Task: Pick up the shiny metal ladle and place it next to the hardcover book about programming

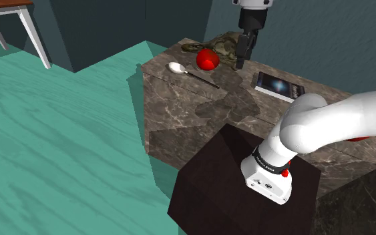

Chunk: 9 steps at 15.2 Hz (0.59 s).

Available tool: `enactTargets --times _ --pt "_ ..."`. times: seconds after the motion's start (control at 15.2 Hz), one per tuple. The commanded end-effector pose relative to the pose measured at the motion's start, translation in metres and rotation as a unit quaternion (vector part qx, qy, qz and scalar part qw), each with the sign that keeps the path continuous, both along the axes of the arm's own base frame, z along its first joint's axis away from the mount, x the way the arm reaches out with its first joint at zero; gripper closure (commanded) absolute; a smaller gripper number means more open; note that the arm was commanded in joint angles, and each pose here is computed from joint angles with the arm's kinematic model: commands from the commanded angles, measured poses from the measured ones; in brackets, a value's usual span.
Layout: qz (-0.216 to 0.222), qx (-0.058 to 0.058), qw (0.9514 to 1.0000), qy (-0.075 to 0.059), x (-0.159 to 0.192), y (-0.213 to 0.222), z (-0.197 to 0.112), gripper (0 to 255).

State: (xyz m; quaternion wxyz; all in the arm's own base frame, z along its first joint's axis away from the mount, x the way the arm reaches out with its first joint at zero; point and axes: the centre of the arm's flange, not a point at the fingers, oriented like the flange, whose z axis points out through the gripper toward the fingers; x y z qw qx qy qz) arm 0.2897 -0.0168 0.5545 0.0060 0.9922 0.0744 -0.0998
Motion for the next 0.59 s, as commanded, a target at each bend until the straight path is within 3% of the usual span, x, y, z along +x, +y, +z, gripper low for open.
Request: enactTargets --times 0.0,0.53 --pt "0.000 0.000 1.0000 0.000 0.000 0.000 0.000 0" --pt "0.020 -0.012 0.9996 -0.017 0.071 -0.032 -0.062 0"
